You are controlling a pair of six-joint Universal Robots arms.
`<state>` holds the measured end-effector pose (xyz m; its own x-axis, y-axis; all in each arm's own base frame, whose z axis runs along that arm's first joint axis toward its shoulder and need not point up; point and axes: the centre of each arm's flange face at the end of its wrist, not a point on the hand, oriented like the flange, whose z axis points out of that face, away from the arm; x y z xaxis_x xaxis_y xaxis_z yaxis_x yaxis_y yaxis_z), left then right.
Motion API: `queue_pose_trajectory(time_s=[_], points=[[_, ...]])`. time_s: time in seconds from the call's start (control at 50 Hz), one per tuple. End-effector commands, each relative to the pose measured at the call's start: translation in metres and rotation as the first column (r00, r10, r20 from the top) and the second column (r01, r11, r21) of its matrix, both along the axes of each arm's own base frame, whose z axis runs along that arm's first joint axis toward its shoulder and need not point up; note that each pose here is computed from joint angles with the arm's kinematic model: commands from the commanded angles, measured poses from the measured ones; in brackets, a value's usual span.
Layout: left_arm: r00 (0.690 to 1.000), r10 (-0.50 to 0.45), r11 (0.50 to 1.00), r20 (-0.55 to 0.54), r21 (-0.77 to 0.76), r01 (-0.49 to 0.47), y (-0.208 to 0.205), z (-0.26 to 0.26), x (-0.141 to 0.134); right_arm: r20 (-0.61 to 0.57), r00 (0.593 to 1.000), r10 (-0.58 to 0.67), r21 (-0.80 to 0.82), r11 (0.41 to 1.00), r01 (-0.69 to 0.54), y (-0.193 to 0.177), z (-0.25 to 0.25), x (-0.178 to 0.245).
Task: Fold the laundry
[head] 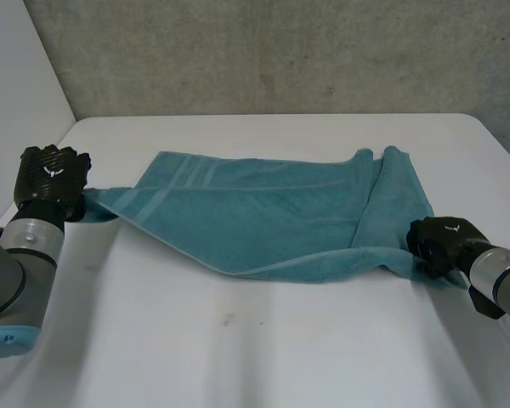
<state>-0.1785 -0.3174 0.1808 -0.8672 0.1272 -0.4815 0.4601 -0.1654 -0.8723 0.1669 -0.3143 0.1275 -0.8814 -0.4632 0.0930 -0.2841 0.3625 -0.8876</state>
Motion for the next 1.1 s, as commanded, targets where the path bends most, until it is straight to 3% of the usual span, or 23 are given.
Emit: queue_pose_trajectory(time_s=[0.02,0.08,0.12,0.18,0.22,0.24,0.32,0.34,0.38,0.44,0.5,0.6,0.7,0.88,0.98,1.1], points=[[1.000,-0.005,1.000,0.007,-0.019,0.005,0.005,0.012,-0.001,0.047,0.996,-0.073,-0.181,0.980,0.081,-0.012,0.063,-0.007],[1.000,-0.007,0.999,0.000,-0.035,0.007,0.014,0.034,0.000,0.047,0.996,-0.073,-0.266,0.961,0.083,-0.008,0.092,-0.007],[1.000,-0.002,0.999,0.000,-0.037,0.002,0.019,0.045,0.002,0.027,0.998,-0.064,-0.382,0.922,0.069,0.006,0.139,-0.006],[1.000,0.002,0.998,-0.003,-0.062,-0.003,0.033,0.077,0.005,-0.001,0.998,-0.057,-0.393,0.918,0.053,0.014,0.153,-0.007],[1.000,0.001,0.996,-0.006,-0.088,-0.001,0.048,0.107,0.007,-0.123,0.991,-0.060,-0.384,0.923,0.008,0.032,0.177,-0.015],[1.000,0.001,0.996,-0.006,-0.088,-0.001,0.048,0.107,0.007,-0.123,0.991,-0.060,-0.384,0.923,0.008,0.032,0.177,-0.015],[1.000,0.003,0.997,-0.002,-0.080,-0.003,0.066,0.135,0.009,-0.310,0.947,-0.082,-0.362,0.931,-0.037,0.050,0.192,-0.030],[1.000,0.003,0.997,-0.002,-0.080,-0.003,0.066,0.135,0.009,-0.310,0.947,-0.083,-0.362,0.931,-0.038,0.050,0.192,-0.030],[1.000,0.005,1.000,0.008,-0.021,-0.004,0.073,0.136,0.011,-0.414,0.908,-0.072,-0.351,0.933,-0.086,0.056,0.194,-0.031],[1.000,0.006,1.000,0.015,0.009,-0.006,0.074,0.133,0.012,-0.454,0.889,-0.061,-0.318,0.943,-0.098,0.056,0.186,-0.032],[0.998,0.009,0.998,0.055,0.056,-0.012,0.072,0.121,0.012,-0.457,0.888,-0.054,-0.303,0.948,-0.098,0.056,0.181,-0.032],[0.976,-0.031,0.967,0.214,0.254,-0.024,0.048,0.056,0.008,-0.449,0.891,0.062,-0.125,0.983,-0.132,0.034,0.122,-0.026],[0.961,-0.072,0.936,0.267,0.350,-0.027,0.028,0.013,0.005,-0.455,0.883,0.112,-0.059,0.986,-0.155,0.018,0.081,-0.012],[0.965,-0.050,0.973,0.257,0.229,-0.011,-0.022,-0.004,-0.007,-0.493,0.870,0.027,-0.160,0.980,-0.122,-0.024,0.046,0.005],[0.966,-0.063,0.992,0.250,0.126,0.033,-0.056,-0.013,-0.030,-0.431,0.902,-0.016,-0.280,0.953,-0.117,-0.059,0.037,0.025],[0.966,-0.064,0.994,0.252,0.102,0.039,-0.080,-0.026,-0.038,-0.381,0.924,-0.045,-0.391,0.913,-0.117,-0.085,0.036,0.040]])
